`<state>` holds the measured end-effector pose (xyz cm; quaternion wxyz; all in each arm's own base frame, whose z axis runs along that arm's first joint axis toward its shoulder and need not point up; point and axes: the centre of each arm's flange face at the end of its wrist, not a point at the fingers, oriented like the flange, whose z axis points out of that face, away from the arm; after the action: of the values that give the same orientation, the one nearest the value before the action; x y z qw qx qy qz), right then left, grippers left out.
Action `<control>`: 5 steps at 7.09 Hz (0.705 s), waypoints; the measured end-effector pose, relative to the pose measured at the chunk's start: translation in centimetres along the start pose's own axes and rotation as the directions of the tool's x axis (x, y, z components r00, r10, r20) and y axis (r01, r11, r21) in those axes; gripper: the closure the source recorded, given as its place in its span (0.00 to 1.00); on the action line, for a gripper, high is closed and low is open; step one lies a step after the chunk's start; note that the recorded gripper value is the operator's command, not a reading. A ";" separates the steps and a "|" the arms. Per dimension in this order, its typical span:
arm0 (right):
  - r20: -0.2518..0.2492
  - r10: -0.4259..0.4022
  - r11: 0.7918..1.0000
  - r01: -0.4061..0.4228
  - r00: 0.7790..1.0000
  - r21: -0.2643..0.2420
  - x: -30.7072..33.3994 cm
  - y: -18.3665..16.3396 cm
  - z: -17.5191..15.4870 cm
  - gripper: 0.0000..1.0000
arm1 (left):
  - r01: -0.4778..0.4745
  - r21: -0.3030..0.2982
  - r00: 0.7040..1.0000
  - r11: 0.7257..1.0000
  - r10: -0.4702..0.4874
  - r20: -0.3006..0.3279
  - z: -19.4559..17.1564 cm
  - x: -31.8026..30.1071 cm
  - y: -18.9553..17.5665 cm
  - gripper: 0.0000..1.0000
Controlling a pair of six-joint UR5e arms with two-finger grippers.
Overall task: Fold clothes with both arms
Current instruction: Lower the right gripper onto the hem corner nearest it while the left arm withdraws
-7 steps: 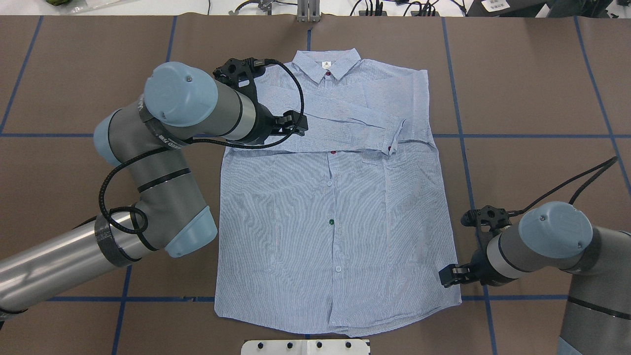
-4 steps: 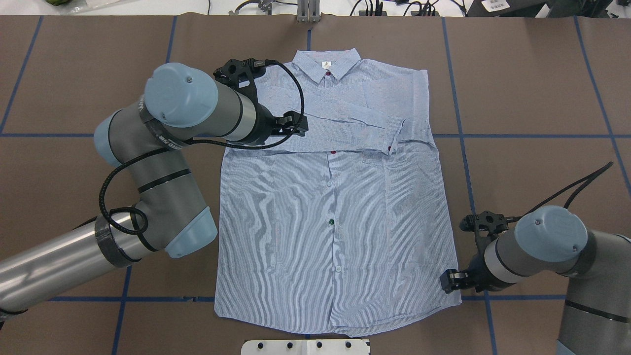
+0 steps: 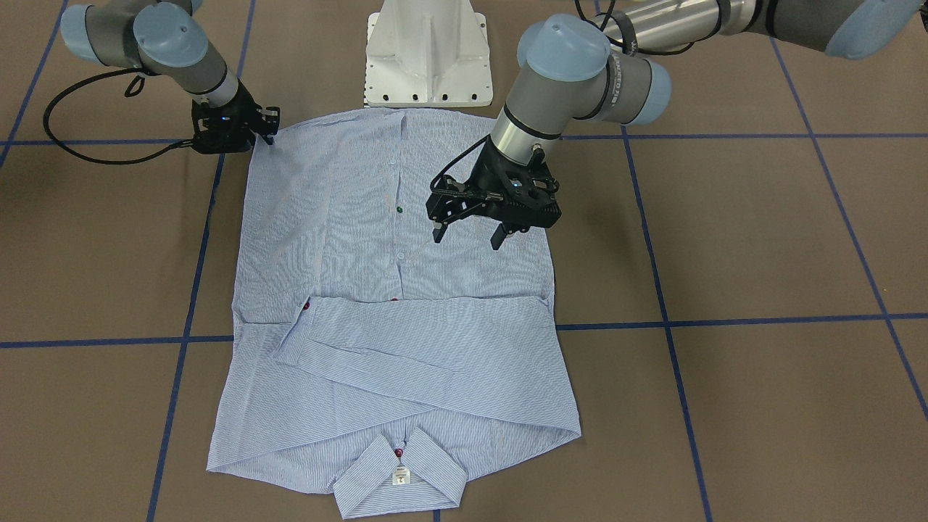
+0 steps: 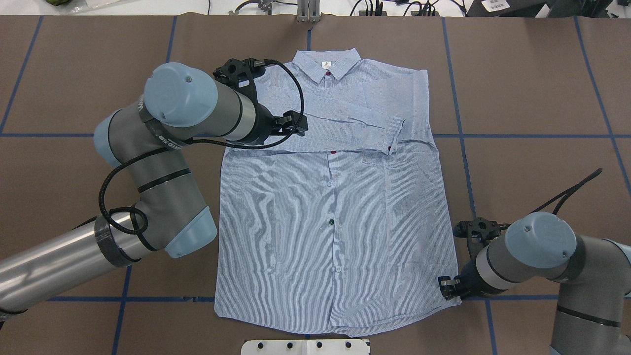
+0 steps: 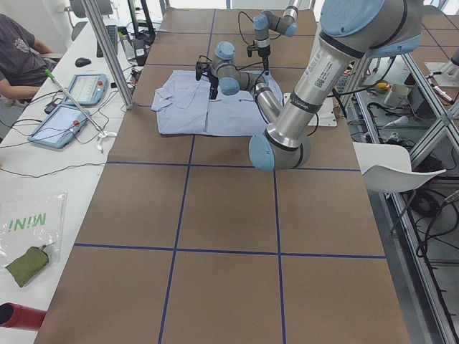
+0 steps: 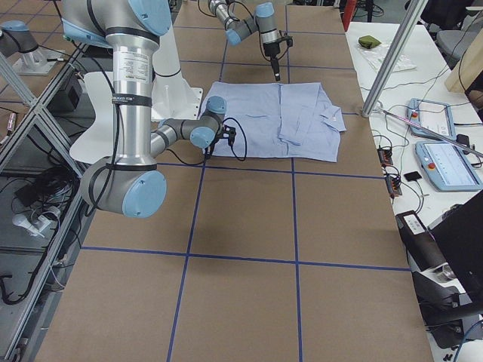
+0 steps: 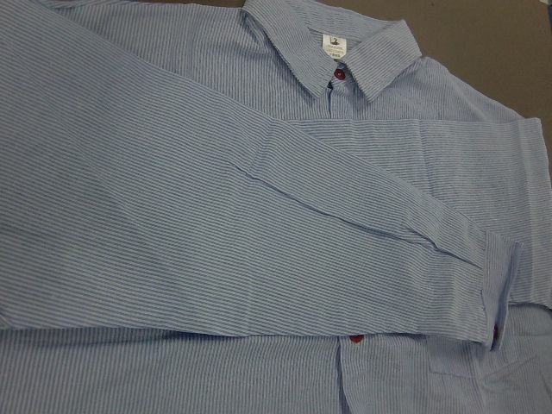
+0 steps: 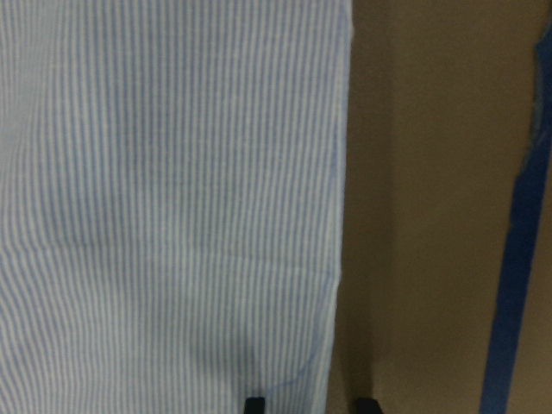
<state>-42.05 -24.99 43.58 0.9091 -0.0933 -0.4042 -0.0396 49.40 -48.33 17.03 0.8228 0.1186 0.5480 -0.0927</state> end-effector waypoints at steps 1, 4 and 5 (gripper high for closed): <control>-0.001 0.003 1.000 -0.003 1.000 0.000 0.0 0.0 0.0 0.72 | 0.000 0.000 1.000 1.000 0.000 0.000 0.0 0.0 0.0 0.00; -0.003 0.011 1.000 -0.012 1.000 -0.015 0.5 0.1 -0.2 0.73 | 0.002 -0.001 1.000 1.000 -0.002 0.002 0.1 -0.1 0.1 0.00; -0.002 0.012 1.000 -0.012 1.000 -0.019 0.5 0.1 -0.2 0.77 | 0.002 -0.002 1.000 1.000 -0.002 0.003 0.1 -0.2 0.1 0.00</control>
<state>-41.52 -24.90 43.79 0.9086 -0.1045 -0.4025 -0.0379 49.45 -48.26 17.30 0.8237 0.1171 0.5469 -0.0932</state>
